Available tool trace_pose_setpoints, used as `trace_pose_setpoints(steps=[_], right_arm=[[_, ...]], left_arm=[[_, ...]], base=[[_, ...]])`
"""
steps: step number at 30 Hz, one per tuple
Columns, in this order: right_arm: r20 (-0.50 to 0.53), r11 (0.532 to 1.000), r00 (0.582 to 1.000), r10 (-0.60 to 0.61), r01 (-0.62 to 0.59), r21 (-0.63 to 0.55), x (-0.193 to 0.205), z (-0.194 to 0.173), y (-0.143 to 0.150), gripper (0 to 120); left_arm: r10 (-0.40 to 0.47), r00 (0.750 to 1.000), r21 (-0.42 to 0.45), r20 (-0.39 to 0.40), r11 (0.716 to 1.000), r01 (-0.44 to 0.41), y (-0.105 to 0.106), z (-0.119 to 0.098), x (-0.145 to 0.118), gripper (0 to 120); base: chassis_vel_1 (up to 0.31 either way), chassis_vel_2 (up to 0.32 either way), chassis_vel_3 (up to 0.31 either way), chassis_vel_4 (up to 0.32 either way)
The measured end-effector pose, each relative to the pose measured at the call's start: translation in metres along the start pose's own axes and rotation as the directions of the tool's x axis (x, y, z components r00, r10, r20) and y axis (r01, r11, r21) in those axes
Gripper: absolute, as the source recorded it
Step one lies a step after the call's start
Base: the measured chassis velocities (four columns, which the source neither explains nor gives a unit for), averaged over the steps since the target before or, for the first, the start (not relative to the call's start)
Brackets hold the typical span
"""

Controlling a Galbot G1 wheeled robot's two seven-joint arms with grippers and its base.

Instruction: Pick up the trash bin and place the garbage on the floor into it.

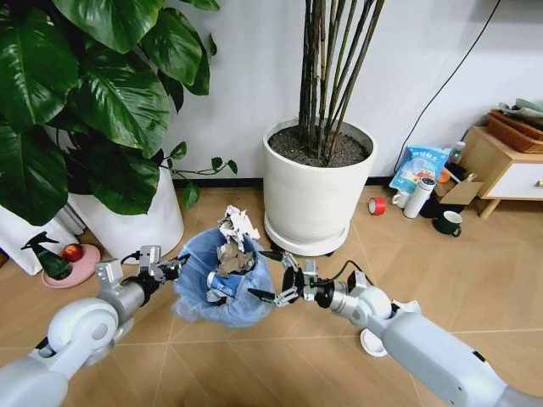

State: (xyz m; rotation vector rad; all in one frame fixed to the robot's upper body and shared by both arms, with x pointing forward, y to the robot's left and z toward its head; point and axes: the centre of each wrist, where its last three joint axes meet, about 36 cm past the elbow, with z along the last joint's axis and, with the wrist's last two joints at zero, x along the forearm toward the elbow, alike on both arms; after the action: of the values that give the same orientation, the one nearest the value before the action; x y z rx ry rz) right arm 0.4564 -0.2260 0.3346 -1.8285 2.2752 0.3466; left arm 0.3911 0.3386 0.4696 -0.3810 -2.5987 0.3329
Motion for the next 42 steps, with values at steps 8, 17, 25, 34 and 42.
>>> trace_pose_setpoints(steps=[8, 17, 25, 34, 42], right_arm=[[0.089, 0.908, 0.911, 0.403, -0.410, 0.083, 0.033, -0.023, 0.005, 100], [-0.155, 0.514, 0.491, 0.857, -0.838, 0.187, 0.131, 0.012, 0.042, 100], [-0.401, 0.077, -0.001, 0.916, -0.981, 0.178, 0.173, 0.054, 0.113, 100], [-0.503, -0.065, -0.146, 0.852, -0.982, 0.176, 0.179, 0.074, 0.145, 100], [-0.524, -0.068, -0.162, 0.836, -0.979, 0.194, 0.182, 0.081, 0.150, 100]], left_arm=[[-0.016, 1.000, 0.009, 0.002, 1.000, 0.016, 0.002, 0.006, 0.002, 0], [-0.022, 1.000, 0.016, 0.008, 1.000, 0.022, 0.005, 0.009, 0.005, 0], [-0.018, 1.000, 0.006, 0.012, 1.000, 0.018, 0.004, 0.004, 0.006, 0], [-0.021, 1.000, 0.002, 0.011, 1.000, 0.021, 0.005, 0.002, 0.008, 0], [-0.025, 1.000, 0.002, 0.012, 1.000, 0.025, 0.006, 0.000, 0.009, 0]], base=[[0.000, 0.000, 0.000, 0.000], [0.000, 0.000, 0.000, 0.000], [0.000, 0.000, 0.000, 0.000], [0.000, 0.000, 0.000, 0.000], [0.000, 0.000, 0.000, 0.000]])
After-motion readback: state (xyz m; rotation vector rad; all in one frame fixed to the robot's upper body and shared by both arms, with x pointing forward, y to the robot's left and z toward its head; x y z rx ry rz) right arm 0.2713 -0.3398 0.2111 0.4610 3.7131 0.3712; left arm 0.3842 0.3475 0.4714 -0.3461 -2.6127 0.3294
